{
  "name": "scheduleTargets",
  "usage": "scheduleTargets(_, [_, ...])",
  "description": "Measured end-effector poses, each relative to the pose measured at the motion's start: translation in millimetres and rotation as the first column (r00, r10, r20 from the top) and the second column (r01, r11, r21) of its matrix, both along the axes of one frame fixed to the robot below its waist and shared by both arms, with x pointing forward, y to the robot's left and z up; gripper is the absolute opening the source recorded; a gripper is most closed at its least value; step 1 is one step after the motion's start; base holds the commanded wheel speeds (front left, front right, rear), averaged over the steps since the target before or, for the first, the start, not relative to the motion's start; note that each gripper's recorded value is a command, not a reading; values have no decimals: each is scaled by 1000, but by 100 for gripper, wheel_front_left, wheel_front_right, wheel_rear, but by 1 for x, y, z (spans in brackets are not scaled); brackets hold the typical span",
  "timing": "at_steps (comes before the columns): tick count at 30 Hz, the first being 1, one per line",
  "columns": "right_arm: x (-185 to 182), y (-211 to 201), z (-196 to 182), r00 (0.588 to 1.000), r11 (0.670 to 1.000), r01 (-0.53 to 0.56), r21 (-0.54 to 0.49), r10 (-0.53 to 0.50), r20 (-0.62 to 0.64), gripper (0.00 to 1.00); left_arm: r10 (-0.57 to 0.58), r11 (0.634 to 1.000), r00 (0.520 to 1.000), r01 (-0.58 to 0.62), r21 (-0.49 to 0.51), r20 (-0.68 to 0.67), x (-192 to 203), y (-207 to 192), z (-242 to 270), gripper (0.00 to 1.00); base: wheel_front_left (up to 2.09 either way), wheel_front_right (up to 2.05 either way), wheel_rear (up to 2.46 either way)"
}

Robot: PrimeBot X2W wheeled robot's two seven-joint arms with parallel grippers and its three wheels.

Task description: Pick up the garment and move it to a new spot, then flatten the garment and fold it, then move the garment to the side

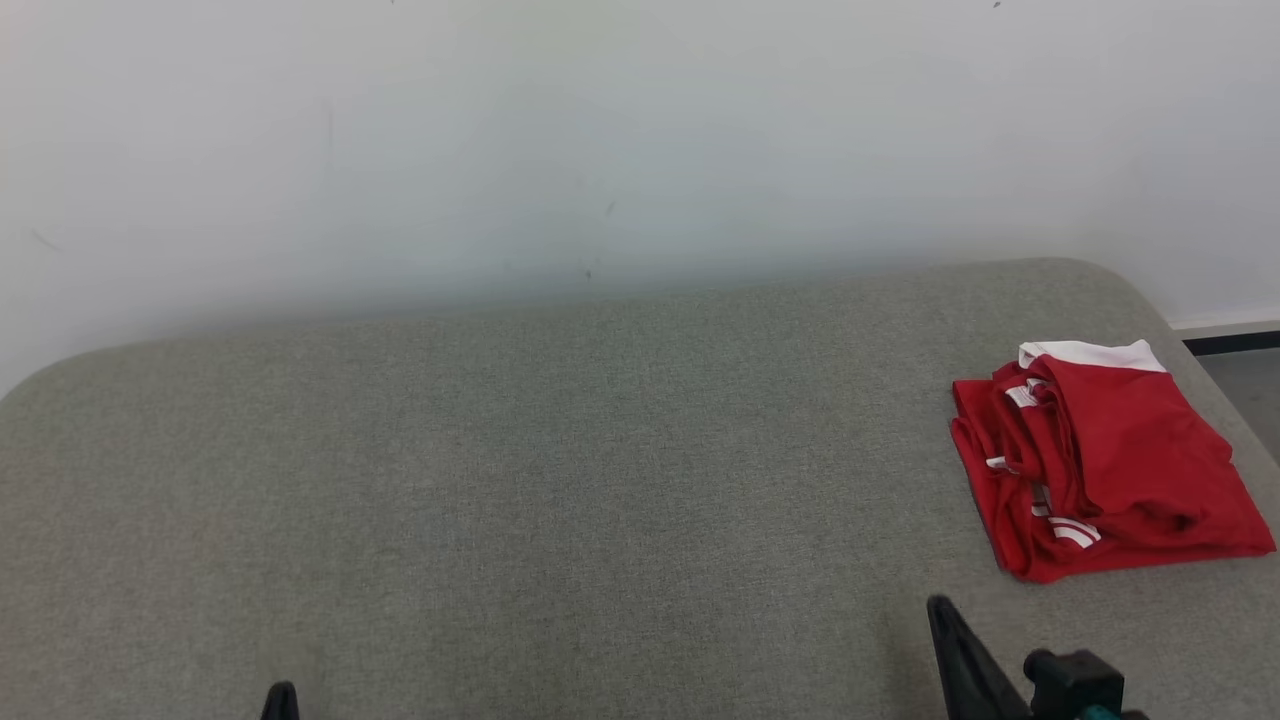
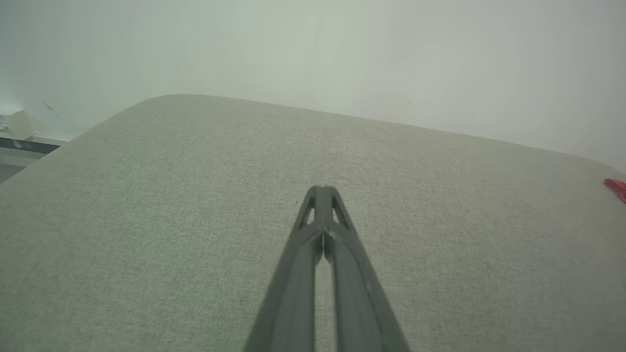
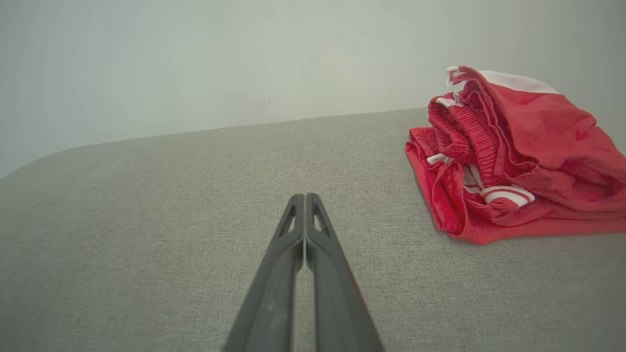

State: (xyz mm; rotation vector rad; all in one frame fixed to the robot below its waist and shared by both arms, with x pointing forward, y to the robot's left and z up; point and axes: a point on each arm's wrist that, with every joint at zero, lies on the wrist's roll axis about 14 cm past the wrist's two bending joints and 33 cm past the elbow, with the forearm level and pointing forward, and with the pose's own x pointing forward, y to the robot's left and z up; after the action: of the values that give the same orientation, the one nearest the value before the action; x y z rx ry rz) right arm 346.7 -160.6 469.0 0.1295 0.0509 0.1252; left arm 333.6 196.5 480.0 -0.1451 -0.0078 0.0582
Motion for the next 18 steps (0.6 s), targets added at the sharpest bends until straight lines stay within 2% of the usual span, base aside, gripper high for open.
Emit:
scheduleTargets(3, [-6, -2, -12, 999, 1000, 13, 23, -11, -47, 0, 6, 1000, 999, -7, -28, -34, -2, 1, -9, 0, 0, 0, 0])
scheduleTargets(9, [-3, -9, -11, 996, 989, 60, 132, -51, -68, 0, 23, 989, 998, -31, -141, -57, -1, 4, -13, 0, 0, 0, 0])
scheduleTargets(18, [1, -17, -7, 992, 952, 115, 284, -93, -89, 0, 36, 952, 997, -55, -301, -66, 5, 5, -12, 0, 0, 0, 0])
